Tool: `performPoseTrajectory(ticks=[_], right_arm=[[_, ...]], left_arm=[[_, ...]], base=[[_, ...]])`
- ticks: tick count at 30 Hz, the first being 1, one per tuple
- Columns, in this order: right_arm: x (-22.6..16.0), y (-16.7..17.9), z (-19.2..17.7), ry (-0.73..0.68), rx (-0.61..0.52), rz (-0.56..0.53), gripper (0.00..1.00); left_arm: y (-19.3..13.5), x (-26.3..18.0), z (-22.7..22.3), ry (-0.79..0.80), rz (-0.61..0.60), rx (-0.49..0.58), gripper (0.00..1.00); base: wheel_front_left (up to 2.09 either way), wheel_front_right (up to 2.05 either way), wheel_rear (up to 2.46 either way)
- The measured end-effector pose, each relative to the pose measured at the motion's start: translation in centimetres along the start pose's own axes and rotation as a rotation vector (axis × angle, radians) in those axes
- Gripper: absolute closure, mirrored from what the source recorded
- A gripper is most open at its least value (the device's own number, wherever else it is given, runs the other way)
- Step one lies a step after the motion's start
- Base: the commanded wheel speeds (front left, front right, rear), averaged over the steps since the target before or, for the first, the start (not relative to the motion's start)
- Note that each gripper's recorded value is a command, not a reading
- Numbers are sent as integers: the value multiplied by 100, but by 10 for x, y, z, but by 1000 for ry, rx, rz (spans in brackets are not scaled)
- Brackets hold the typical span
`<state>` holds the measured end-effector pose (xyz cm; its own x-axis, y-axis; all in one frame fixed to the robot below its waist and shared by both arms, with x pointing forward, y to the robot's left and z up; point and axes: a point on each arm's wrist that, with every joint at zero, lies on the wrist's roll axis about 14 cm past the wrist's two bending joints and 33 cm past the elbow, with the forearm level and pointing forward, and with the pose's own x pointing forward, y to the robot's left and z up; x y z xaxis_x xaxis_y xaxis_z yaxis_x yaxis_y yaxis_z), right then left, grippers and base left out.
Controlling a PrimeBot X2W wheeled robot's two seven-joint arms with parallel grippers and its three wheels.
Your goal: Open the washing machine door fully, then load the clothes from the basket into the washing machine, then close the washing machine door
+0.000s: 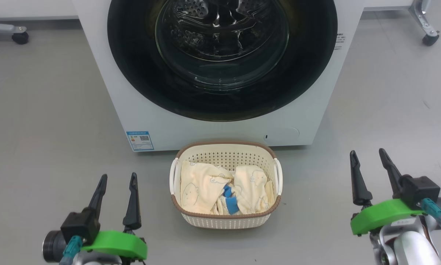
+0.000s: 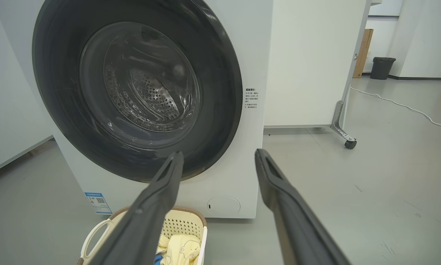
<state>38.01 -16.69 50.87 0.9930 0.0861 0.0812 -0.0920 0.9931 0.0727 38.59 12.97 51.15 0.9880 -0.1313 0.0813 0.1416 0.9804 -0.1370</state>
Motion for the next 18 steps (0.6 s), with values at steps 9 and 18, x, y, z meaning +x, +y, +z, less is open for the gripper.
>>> performPoseTrajectory(ticks=[9,18], right_arm=[[0,1,-2,6,3,1,0],[1,1,-3,8,3,3,0]], left_arm=[[1,-1,-1,2,3,-4,0],[2,-1,-2,6,6,-4,0]], base=[[0,0,0],[0,0,0]])
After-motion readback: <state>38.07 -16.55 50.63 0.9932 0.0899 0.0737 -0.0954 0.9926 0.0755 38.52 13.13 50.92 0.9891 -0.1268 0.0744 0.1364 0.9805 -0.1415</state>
